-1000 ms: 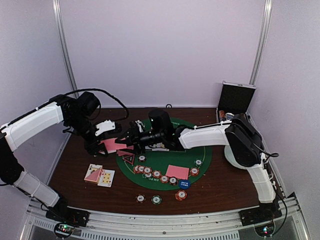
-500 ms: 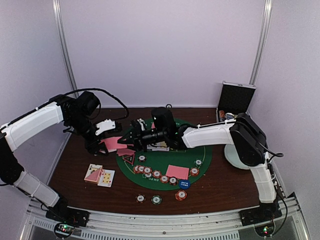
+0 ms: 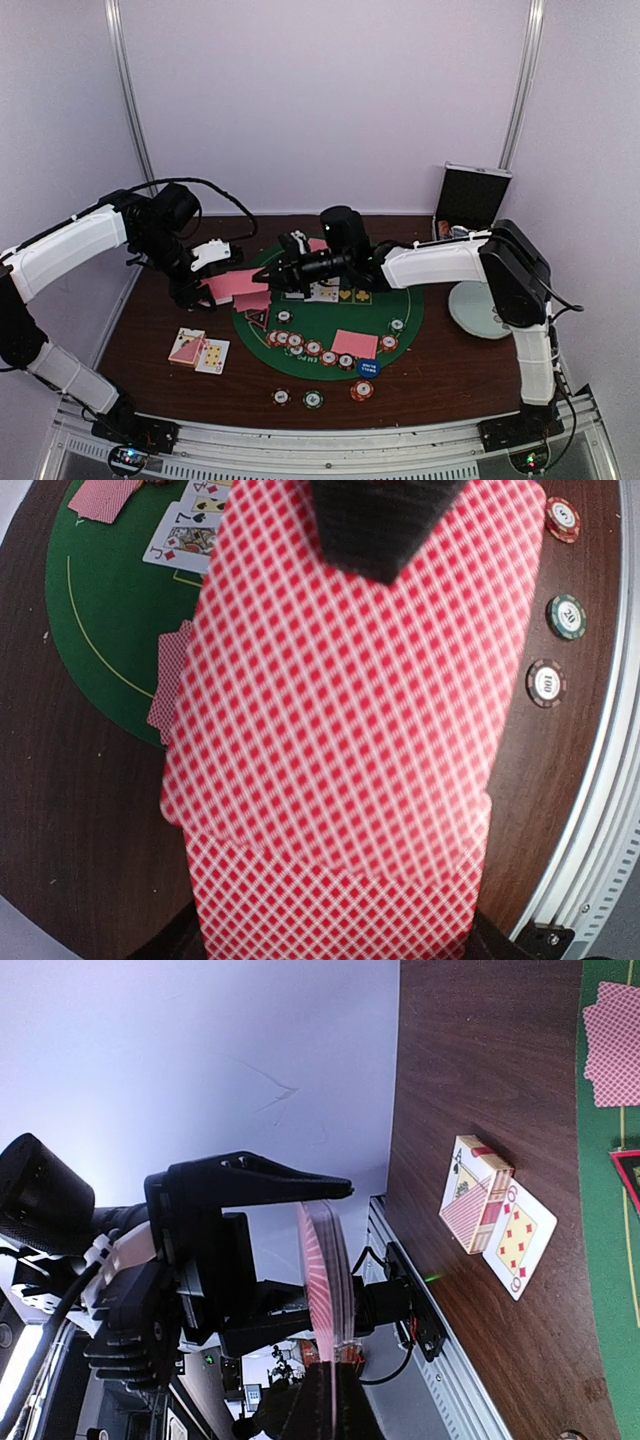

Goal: Distribute texas hold em gaming equipment

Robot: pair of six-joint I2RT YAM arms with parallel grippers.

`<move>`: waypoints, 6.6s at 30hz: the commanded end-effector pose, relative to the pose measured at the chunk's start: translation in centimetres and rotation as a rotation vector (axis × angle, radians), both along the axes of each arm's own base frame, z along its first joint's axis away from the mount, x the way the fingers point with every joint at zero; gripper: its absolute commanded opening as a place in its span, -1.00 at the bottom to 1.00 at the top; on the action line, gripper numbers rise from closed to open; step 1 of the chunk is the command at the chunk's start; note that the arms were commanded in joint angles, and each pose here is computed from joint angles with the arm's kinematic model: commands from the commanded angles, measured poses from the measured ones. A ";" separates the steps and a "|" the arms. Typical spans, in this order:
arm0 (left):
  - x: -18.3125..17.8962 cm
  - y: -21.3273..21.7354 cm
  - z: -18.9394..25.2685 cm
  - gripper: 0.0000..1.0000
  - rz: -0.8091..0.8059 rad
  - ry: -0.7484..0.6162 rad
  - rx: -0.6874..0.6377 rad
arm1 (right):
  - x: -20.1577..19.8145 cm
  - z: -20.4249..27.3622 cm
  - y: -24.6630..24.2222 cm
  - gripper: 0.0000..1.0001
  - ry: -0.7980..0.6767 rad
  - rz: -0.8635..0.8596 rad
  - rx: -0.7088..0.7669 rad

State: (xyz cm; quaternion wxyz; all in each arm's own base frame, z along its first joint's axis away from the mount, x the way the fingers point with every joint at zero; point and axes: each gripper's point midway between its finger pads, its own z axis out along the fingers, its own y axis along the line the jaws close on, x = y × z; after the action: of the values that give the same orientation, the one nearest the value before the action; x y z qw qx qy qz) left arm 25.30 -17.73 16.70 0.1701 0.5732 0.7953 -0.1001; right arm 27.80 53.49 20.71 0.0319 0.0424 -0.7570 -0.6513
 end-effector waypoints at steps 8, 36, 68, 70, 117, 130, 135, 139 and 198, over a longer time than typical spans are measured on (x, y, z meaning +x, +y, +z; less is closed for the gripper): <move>0.4 0.0 1.0 -1.00 -0.010 -0.060 -0.013 | 3.5 0.0 -8.5 -1.00 -0.075 -0.070 -0.130; 0.1 0.1 1.3 -1.00 -0.016 -0.063 -0.012 | 15.4 -15.9 -21.9 -0.85 -0.100 -0.224 -0.649; 0.4 -1.0 1.9 -1.00 -0.004 -0.034 -0.065 | 3.2 2.1 -4.1 0.71 -0.317 -0.076 -0.194; 0.5 -1.0 2.0 -1.00 -0.002 -0.035 -0.069 | 2.4 2.2 -2.8 0.72 -0.306 -0.054 -0.166; 0.2 -1.5 1.7 -1.00 -0.009 -0.003 -0.083 | 0.2 -3.5 5.0 0.44 -0.090 0.034 -0.059; 0.1 -1.2 0.9 -1.00 -0.009 0.008 -0.064 | -0.5 0.1 3.5 -0.02 -0.116 0.035 -0.003; 0.1 -1.1 0.6 -1.00 -0.010 0.005 -0.057 | -0.9 1.7 3.2 -0.19 -0.107 0.029 0.034; 0.1 -1.1 0.5 -1.00 -0.010 0.005 -0.055 | -1.5 2.1 2.7 -0.23 -0.101 0.026 0.036; 0.3 3.5 -2.5 -1.00 0.080 -0.005 0.012 | 10.4 -16.6 -23.1 -1.00 -0.092 -0.241 -0.699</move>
State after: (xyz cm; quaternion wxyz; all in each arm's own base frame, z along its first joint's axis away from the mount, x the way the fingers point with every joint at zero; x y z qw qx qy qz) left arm 25.07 -14.17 13.34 0.1409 0.5413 0.8245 -0.0853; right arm 38.51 31.64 5.74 -0.0635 -0.0357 -0.9212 -0.3823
